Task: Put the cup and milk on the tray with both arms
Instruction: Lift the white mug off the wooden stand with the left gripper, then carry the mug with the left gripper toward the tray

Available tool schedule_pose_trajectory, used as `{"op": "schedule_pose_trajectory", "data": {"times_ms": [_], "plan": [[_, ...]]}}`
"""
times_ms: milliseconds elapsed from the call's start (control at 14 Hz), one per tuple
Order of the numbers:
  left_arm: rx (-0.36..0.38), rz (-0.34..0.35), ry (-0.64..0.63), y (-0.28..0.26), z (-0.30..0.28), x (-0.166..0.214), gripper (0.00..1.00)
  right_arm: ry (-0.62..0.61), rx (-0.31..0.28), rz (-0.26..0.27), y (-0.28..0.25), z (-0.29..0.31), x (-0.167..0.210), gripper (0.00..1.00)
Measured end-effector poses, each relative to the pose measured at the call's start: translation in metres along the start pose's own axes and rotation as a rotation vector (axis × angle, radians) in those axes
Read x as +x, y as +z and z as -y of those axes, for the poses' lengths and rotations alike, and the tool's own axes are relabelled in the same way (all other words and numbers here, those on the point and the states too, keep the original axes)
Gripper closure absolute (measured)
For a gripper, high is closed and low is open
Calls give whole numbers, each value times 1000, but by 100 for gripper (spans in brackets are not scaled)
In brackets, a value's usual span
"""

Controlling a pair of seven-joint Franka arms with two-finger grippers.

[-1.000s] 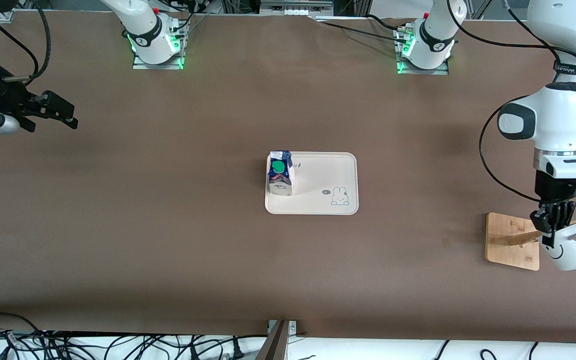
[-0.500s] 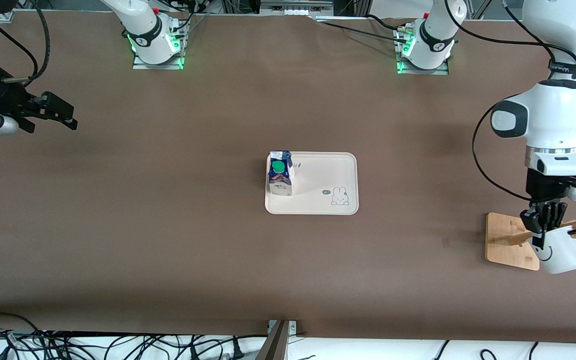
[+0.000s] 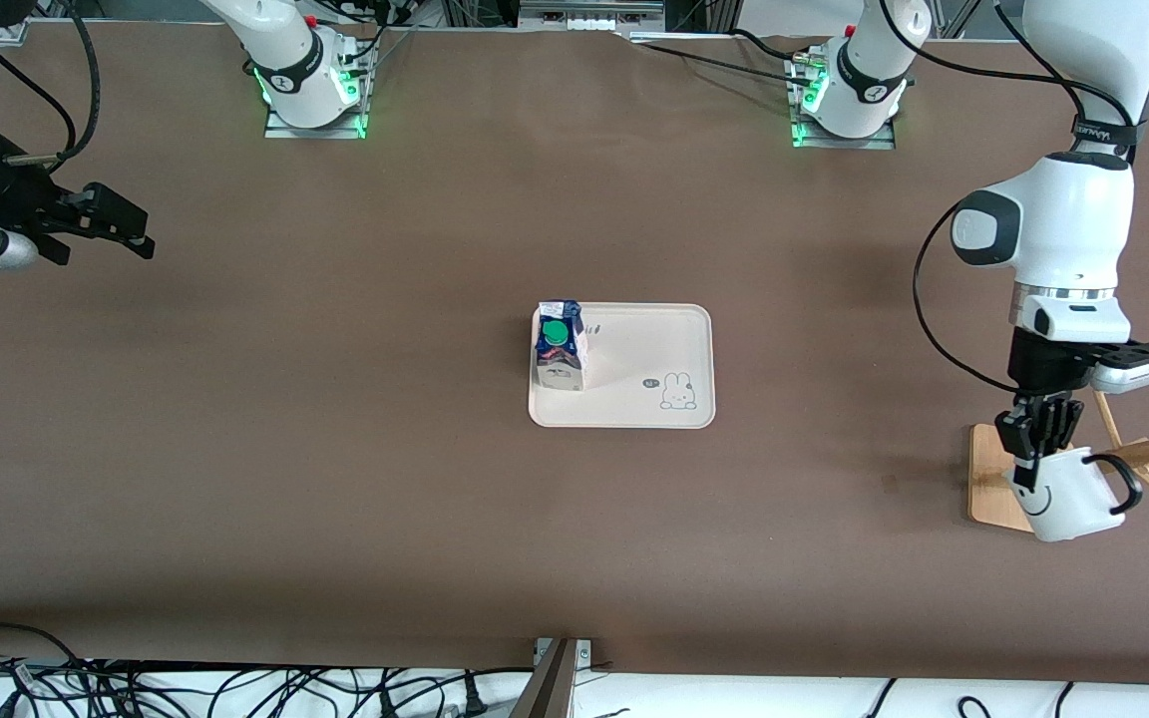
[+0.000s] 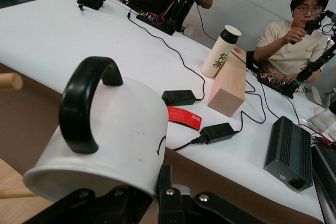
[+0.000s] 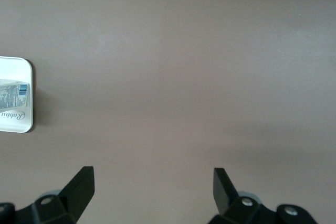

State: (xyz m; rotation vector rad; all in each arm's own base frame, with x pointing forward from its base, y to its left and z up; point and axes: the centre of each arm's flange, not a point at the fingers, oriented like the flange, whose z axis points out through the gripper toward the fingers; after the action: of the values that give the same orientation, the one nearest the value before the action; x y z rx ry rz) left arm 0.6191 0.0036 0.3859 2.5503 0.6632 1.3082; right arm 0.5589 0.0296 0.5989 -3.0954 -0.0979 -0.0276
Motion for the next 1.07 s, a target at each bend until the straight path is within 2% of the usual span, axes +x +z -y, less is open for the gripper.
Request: {"op": "schedule_pose_trajectory", "data": {"times_ms": [71, 214, 500, 714, 929, 1071], "plan": [[2, 37, 4, 0, -5, -4, 91, 0, 0, 0, 0, 0, 0, 0], [22, 169, 12, 2, -13, -14, 91, 0, 0, 0, 0, 0, 0, 0], [48, 351, 39, -4, -23, -24, 91, 0, 0, 0, 0, 0, 0, 0], [59, 531, 111, -9, -35, -33, 91, 0, 0, 0, 0, 0, 0, 0], [58, 661, 179, -12, -45, -48, 91, 0, 0, 0, 0, 0, 0, 0], [46, 760, 296, -18, -70, -67, 91, 0, 0, 0, 0, 0, 0, 0]]}}
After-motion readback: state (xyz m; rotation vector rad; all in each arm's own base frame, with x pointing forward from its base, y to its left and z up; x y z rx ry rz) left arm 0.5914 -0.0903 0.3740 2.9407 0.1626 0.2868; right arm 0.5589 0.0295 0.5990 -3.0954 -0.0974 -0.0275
